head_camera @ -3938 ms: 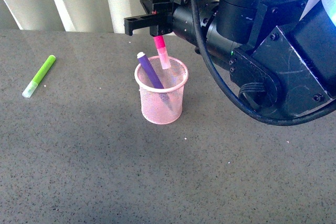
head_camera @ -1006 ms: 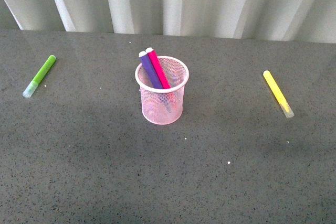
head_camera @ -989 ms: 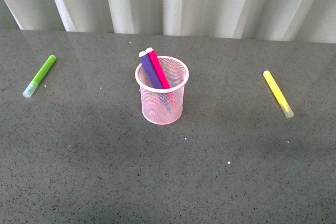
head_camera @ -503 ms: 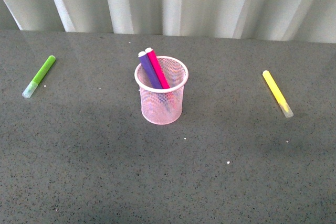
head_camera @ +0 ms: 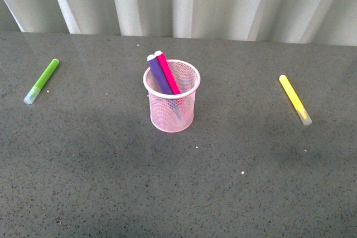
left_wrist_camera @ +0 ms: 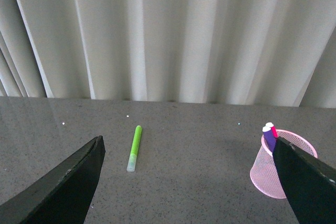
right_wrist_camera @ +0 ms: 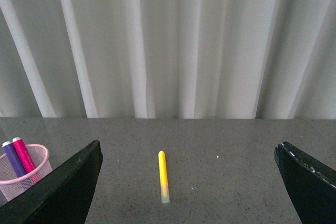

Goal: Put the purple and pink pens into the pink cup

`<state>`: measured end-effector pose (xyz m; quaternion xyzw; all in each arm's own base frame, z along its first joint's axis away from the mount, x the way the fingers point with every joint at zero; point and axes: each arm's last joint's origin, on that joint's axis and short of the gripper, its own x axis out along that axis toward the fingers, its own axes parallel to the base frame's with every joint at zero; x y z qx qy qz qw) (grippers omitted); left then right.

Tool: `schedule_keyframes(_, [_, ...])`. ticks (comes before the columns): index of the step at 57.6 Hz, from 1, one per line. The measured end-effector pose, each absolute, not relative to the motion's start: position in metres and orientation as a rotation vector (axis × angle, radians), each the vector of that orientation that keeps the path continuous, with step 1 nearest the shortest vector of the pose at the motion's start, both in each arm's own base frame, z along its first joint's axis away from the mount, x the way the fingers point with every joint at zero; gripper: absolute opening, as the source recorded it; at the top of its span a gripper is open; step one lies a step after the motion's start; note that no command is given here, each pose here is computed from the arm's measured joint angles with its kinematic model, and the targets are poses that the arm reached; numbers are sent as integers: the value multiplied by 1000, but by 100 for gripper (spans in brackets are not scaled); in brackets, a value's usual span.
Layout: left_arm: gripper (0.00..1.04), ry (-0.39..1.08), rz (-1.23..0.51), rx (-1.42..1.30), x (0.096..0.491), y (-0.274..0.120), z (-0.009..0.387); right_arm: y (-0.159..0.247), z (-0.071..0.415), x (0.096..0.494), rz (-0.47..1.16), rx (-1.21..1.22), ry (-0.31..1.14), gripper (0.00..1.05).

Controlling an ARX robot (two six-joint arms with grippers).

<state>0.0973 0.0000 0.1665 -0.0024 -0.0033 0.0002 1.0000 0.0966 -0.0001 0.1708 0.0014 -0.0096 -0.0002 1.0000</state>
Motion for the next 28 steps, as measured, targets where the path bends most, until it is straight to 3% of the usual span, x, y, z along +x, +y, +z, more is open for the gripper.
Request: schedule_keyframes(28, [98,-7,0,-5,97,0,166,0,171,97,0,2,-19,98])
